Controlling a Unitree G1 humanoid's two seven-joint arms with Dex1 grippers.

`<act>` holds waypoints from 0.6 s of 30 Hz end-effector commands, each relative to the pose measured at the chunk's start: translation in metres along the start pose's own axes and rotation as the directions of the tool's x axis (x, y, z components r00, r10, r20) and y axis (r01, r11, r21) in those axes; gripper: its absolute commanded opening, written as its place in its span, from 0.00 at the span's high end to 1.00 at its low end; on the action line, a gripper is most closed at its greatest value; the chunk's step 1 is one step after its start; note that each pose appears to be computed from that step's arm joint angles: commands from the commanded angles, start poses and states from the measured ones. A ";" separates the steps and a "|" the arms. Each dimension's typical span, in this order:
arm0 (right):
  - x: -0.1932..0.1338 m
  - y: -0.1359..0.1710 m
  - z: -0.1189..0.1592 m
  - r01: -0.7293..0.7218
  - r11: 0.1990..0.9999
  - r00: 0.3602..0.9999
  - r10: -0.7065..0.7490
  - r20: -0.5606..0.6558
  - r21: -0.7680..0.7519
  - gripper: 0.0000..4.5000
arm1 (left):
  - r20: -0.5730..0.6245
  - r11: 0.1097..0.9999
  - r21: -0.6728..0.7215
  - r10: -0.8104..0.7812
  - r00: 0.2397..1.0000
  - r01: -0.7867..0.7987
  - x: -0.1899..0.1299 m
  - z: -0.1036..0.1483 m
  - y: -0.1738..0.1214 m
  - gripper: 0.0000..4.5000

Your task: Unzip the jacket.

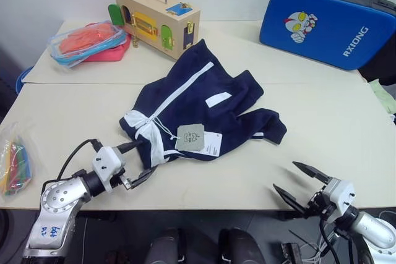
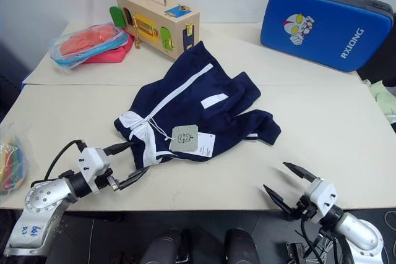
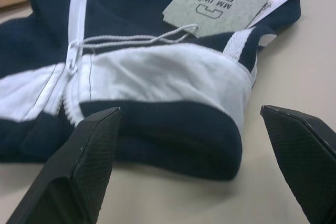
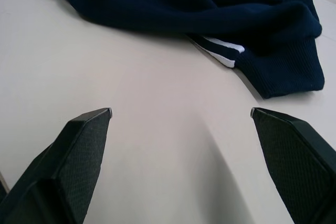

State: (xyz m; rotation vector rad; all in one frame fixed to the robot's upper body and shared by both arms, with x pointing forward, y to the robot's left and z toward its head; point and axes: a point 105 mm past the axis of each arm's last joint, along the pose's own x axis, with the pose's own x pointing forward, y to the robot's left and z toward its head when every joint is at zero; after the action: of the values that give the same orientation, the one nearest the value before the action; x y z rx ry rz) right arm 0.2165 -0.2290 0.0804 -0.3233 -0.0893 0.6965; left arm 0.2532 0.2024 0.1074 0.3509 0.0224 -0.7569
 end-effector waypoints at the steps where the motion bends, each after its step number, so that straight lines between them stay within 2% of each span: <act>1: 0.000 -0.012 0.019 0.021 0.998 0.999 -0.018 0.047 -0.060 0.01 | 0.041 1.000 0.007 0.000 0.999 0.000 -0.012 0.018 -0.002 0.00; 5: 0.003 -0.013 0.023 0.017 0.998 0.998 -0.013 0.060 -0.063 0.01 | 0.086 0.999 -0.044 0.017 0.996 -0.013 -0.020 0.027 -0.002 0.00; 9: 0.009 -0.011 0.024 -0.014 0.998 0.997 0.018 0.071 -0.056 0.01 | 0.090 0.985 -0.131 -0.099 0.991 0.110 -0.024 0.027 -0.013 0.00; 11: 0.015 -0.008 0.026 -0.037 0.998 0.996 0.041 0.079 -0.053 0.01 | 0.091 0.985 -0.134 -0.099 0.991 0.111 -0.024 0.027 -0.013 0.00; 18: 0.019 -0.010 0.030 -0.040 0.996 0.995 0.047 0.091 -0.077 0.01 | 0.038 0.977 -0.163 -0.133 0.990 0.137 -0.035 0.019 -0.020 0.00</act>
State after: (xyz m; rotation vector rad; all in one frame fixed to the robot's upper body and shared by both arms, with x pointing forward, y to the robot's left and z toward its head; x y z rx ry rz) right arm 0.2312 -0.2195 0.1001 -0.3423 -0.1544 0.7419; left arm 0.2162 0.2055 0.1138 0.1494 0.1091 -0.8782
